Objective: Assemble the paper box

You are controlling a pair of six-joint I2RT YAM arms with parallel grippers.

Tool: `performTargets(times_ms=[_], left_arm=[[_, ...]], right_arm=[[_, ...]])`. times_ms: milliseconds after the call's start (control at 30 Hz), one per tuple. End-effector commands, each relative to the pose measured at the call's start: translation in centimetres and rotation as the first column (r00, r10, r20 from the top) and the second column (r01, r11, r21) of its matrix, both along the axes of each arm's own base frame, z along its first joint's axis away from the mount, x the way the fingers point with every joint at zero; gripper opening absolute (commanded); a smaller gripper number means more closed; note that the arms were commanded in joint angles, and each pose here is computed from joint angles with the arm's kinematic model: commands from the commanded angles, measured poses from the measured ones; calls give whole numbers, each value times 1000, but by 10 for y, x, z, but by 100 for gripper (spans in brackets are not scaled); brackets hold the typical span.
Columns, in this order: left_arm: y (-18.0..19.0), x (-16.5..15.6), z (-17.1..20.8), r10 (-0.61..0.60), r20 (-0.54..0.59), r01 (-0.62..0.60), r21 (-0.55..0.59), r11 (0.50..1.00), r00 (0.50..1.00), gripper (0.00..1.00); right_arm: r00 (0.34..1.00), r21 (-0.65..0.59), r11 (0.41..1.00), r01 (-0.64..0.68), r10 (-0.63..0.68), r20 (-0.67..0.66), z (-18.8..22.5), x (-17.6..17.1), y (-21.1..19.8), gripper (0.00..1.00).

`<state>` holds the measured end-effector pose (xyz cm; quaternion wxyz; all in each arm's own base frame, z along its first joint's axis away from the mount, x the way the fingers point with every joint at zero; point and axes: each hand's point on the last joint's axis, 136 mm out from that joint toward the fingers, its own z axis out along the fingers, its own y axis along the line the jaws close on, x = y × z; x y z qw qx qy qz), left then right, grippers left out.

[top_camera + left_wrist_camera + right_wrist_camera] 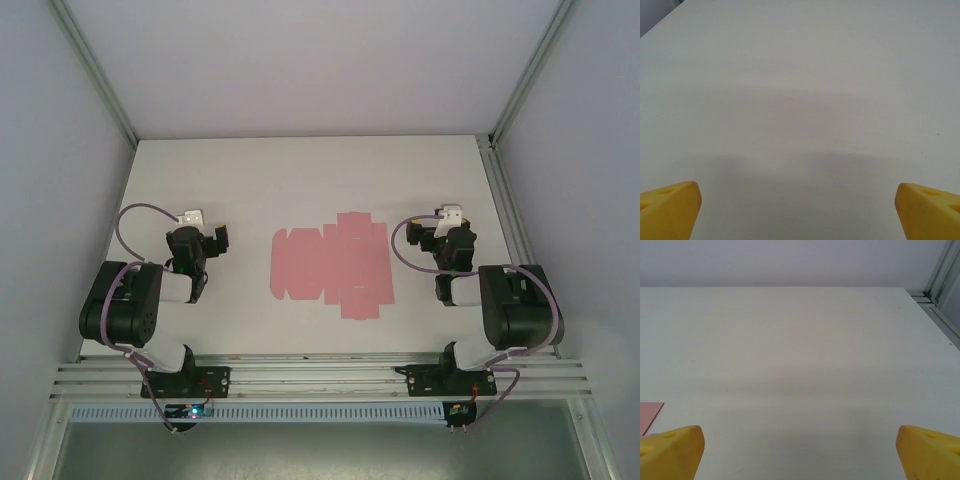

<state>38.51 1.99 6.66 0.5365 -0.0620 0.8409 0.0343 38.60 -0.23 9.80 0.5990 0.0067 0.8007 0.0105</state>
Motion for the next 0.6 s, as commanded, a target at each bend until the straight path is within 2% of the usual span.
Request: performTargets(times_ms=[0,567], left_arm=[[1,9,21,-2,74,2,1,1000,997,100],[1,10,20,-4,67,4,7,1000,998,100]], right_arm=[[998,-6,1000,-24,24,54,16,5,5,98],[998,-5,1000,-22,22,52,16,5,5,98]])
